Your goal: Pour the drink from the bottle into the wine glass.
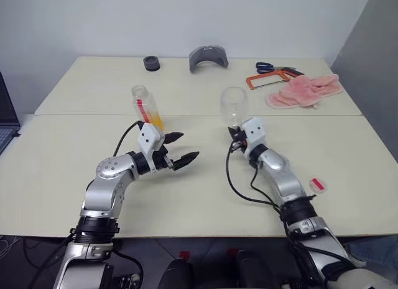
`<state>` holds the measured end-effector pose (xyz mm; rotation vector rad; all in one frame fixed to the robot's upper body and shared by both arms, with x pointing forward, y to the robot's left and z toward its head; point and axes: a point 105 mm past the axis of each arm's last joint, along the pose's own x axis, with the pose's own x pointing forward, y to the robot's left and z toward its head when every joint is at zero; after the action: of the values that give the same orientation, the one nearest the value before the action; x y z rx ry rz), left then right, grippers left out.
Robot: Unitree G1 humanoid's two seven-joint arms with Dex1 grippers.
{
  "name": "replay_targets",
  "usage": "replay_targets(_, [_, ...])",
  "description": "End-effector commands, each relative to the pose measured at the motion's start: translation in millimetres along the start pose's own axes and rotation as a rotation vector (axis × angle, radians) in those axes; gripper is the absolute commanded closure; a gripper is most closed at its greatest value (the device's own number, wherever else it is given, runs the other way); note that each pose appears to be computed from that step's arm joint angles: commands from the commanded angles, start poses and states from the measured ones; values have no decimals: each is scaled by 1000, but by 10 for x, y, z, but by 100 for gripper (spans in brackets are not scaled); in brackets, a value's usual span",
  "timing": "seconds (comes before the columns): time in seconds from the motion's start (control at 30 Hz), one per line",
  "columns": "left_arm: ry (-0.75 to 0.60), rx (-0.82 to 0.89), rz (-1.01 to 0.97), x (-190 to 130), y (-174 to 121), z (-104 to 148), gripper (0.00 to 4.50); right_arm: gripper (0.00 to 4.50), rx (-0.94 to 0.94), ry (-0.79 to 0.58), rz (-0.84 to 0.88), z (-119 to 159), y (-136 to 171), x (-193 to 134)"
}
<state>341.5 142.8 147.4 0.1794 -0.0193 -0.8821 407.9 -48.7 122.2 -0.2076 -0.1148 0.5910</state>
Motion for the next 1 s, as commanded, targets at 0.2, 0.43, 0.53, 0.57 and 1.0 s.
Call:
replay_targets(0.2, [-65,40,83,-70,100,275,0,437,-8,-32,40,-15,125,66])
replay_targets(0.43, [-82,45,67,-38,76,318,0,339,14,-28,46,-59,169,40])
replay_targets(0.53, [-85,46,57,-21,76,310,0,232,19,-33,48,-45,180,39])
replay_targets(0.57, [-86,47,53,-15,75,306,0,198,19,-34,49,-42,183,38])
replay_targets(1.0, [-113,42,32,37,68,240,0,3,25,-36,46,-24,154,-43])
